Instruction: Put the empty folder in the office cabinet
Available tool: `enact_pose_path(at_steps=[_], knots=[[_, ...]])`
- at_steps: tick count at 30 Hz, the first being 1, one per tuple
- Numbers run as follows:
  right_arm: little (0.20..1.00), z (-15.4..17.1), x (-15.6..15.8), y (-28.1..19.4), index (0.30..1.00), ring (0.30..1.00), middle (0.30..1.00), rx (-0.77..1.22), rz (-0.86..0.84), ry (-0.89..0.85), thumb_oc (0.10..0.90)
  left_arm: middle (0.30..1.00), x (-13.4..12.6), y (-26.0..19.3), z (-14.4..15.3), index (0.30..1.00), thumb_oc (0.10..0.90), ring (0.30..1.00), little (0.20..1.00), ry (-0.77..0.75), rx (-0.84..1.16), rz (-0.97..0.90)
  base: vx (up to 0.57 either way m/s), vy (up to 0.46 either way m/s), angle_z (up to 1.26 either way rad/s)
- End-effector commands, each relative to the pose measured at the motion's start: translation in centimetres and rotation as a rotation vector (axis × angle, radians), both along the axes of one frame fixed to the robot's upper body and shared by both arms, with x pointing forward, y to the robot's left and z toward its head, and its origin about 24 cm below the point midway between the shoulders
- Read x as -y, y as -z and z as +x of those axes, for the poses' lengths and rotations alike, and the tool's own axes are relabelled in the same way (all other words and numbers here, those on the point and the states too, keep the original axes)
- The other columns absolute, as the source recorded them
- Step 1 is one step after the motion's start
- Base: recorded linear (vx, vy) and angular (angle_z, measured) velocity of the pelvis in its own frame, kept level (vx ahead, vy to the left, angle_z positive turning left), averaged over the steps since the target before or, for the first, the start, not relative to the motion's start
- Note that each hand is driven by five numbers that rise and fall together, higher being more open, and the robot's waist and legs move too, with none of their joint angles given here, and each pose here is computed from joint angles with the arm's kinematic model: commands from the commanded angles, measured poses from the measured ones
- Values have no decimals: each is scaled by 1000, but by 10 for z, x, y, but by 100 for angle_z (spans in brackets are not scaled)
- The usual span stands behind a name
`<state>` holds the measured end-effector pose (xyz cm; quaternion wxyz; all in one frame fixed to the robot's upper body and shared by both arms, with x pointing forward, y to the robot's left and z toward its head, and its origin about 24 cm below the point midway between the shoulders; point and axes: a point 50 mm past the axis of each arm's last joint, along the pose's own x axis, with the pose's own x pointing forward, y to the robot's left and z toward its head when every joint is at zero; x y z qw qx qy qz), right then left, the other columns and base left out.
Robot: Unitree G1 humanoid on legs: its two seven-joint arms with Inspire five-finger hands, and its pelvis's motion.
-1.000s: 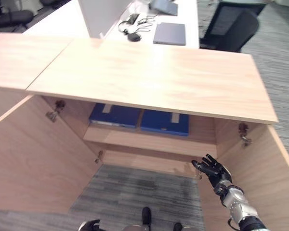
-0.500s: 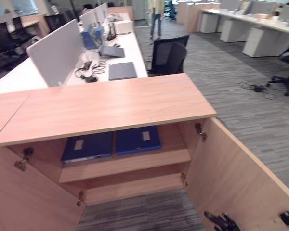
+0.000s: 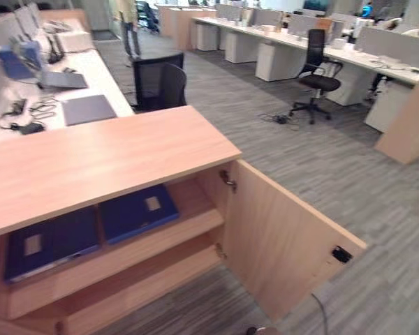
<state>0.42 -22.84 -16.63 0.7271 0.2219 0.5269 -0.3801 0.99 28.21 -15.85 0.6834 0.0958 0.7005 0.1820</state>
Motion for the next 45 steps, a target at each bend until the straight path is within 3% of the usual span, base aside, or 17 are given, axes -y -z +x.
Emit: enact_pose_path(at_steps=[1, 3, 6, 11, 12, 13, 16, 20, 23, 31, 36, 38, 45], knots=[[900, 16, 28, -12, 900, 900, 900, 52, -143, -48, 800, 900, -11, -5, 3, 900, 800, 900, 900, -86, 20, 54, -7, -34, -11], [900, 23, 37, -20, 900, 900, 900, 96, -193, -66, 800, 900, -14, -5, 5, 900, 800, 900, 900, -112, 47, 65, 5, -62, -19], [900, 59, 70, -51, 900, 900, 900, 220, -372, -182, 800, 900, -14, -5, 1, 900, 800, 900, 900, -149, 74, 70, 58, -140, -27], [900, 142, 104, -124, 900, 900, 900, 449, -685, -567, 800, 900, -9, -3, 0, 900, 800, 900, 900, -114, 122, 44, 66, -145, -37], [900, 142, 104, -124, 900, 900, 900, 449, -686, -568, 800, 900, -9, -3, 0, 900, 800, 900, 900, -115, 122, 43, 51, -166, 4], [900, 165, 103, -147, 900, 900, 900, 541, -746, -660, 800, 900, -9, -3, 2, 900, 800, 900, 900, -97, 133, 37, 14, -91, 10], [900, 193, 90, -172, 900, 900, 900, 671, -777, -800, 800, 900, -1, 0, 15, 900, 800, 900, 900, -53, 160, 13, 34, -128, 6], [900, 213, 71, -192, 900, 900, 900, 757, -777, -977, 800, 900, -6, -2, 7, 900, 800, 900, 900, -2, 86, 9, 92, -130, 21], [900, 237, 57, -221, 900, 900, 900, 873, -789, -1129, 800, 900, 5, 0, 34, 900, 800, 900, 900, 78, 176, -9, 40, -89, 21], [900, 255, 11, -254, 900, 900, 900, 989, -803, -1538, 800, 900, 23, 6, 32, 900, 800, 900, 900, 127, 177, -85, 9, -72, 19], [900, 262, -12, -260, 900, 900, 900, 1055, -784, -1630, 800, 900, 25, 5, 40, 900, 800, 900, 900, 161, 194, -87, -36, -65, 13], [900, 262, -25, -258, 900, 900, 900, 1090, -741, -1654, 800, 900, 25, 3, 57, 900, 800, 900, 900, 195, 235, -78, -131, -98, 30], [900, 257, -43, -238, 900, 900, 900, 1069, -655, -1704, 800, 900, 16, 0, 59, 900, 800, 900, 900, 194, 240, -42, -79, 57, 53]])
